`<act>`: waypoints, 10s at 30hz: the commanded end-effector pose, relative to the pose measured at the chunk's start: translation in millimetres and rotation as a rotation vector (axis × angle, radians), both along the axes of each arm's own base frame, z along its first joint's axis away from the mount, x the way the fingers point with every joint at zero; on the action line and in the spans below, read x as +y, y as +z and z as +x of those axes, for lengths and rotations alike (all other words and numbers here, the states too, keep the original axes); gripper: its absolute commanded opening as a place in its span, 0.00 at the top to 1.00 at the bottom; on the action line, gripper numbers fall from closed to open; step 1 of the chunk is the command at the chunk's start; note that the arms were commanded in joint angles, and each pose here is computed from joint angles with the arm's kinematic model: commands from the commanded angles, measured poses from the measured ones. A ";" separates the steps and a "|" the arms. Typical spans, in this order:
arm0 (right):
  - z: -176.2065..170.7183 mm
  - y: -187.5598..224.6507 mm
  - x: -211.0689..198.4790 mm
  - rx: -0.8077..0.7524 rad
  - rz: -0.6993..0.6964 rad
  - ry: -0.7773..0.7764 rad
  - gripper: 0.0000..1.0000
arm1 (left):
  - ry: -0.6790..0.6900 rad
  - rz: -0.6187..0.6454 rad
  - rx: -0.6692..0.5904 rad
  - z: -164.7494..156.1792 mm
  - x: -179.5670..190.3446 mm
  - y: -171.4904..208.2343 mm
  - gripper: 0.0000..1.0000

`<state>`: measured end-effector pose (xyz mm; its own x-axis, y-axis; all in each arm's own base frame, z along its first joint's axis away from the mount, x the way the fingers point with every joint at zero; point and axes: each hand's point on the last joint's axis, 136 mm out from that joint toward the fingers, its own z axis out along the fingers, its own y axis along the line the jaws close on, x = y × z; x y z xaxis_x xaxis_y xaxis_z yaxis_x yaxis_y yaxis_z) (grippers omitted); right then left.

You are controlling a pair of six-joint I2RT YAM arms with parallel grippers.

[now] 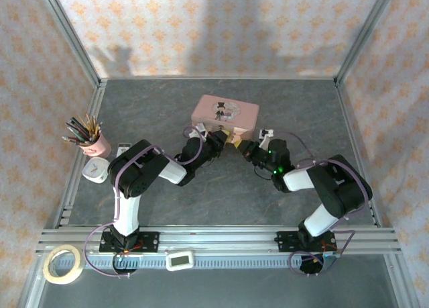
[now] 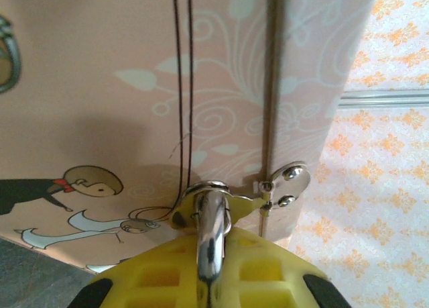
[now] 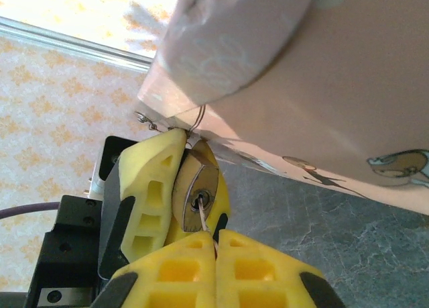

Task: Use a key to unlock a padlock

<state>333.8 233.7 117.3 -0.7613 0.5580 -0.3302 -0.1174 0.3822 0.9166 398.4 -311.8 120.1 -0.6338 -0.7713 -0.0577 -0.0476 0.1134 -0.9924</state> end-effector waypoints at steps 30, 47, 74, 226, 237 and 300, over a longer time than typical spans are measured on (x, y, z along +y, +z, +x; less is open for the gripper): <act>2.8 21.9 -5.9 -0.055 0.002 -0.033 1.00 | -0.205 -0.049 -0.061 -37.4 -34.3 24.1 1.00; -7.7 16.0 -31.2 -0.053 -0.112 -0.115 1.00 | 0.319 0.214 -0.034 -17.1 54.3 -15.9 1.00; -6.1 36.0 -21.0 -0.117 -0.097 -0.086 1.00 | 0.055 0.041 -0.016 -54.0 20.3 -1.5 0.49; -21.4 41.0 -48.9 -0.245 -0.135 -0.021 1.00 | 0.131 0.622 0.066 -32.1 59.9 -42.8 0.39; -23.0 46.4 -50.6 -0.266 -0.129 -0.030 1.00 | 0.175 0.708 0.126 -10.6 38.4 -92.4 0.41; -4.1 18.7 -19.3 -0.065 0.067 -0.060 1.00 | -0.165 -0.122 -0.195 -46.9 -7.6 57.6 1.00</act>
<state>323.8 208.6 120.3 -0.7192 0.6207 -0.3123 -0.1025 0.3498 0.9312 357.7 -312.9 126.2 -0.7233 -0.6848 -0.0887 0.0353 0.0916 -0.9952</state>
